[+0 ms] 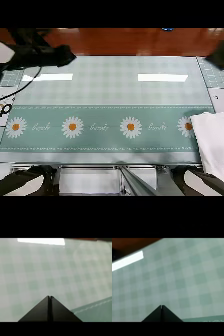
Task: Fold the shirts.
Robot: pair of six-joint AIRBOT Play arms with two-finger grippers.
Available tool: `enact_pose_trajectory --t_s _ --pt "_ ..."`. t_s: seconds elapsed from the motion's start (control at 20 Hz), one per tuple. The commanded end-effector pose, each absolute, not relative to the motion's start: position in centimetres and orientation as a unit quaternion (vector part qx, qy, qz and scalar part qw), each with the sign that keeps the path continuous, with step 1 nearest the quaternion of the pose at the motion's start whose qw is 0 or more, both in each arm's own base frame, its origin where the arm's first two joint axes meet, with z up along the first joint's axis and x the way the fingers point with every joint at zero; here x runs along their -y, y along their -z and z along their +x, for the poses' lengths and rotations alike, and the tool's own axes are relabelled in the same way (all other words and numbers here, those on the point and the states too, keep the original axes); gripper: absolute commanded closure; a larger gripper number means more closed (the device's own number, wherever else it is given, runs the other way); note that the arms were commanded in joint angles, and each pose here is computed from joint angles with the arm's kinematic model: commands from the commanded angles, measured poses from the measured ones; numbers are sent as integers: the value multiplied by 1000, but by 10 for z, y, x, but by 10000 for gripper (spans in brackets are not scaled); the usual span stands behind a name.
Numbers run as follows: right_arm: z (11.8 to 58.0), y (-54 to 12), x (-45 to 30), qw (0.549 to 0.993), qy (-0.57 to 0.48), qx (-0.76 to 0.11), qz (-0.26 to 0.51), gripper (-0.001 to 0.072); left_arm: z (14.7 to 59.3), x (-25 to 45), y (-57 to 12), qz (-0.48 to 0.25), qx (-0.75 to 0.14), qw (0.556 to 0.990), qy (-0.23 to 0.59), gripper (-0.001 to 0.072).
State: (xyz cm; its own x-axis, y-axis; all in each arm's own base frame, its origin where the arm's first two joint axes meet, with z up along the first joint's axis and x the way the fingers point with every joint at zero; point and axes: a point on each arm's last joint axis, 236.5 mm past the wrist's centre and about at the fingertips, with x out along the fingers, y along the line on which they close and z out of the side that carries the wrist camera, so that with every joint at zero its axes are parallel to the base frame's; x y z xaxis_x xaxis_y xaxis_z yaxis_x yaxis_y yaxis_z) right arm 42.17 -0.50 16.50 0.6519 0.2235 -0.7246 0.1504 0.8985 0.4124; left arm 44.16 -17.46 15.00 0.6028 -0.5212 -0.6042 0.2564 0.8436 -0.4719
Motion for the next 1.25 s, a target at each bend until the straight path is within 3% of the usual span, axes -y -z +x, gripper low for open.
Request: enact_pose_trajectory --t_s 0.0,0.1,0.2,1.2 --pt "447 -70 -33 858 12 -512 43 689 444 145 -86 -94 -477 862 143 692" --pt "429 -23 -25 806 24 -590 42 689 448 124 -80 -79 -482 865 112 692" --pt "419 -10 -15 786 29 -617 36 688 444 120 -75 -72 -493 860 109 691" --pt "422 -19 -4 794 41 -605 31 688 435 120 -69 -70 -512 849 109 690"
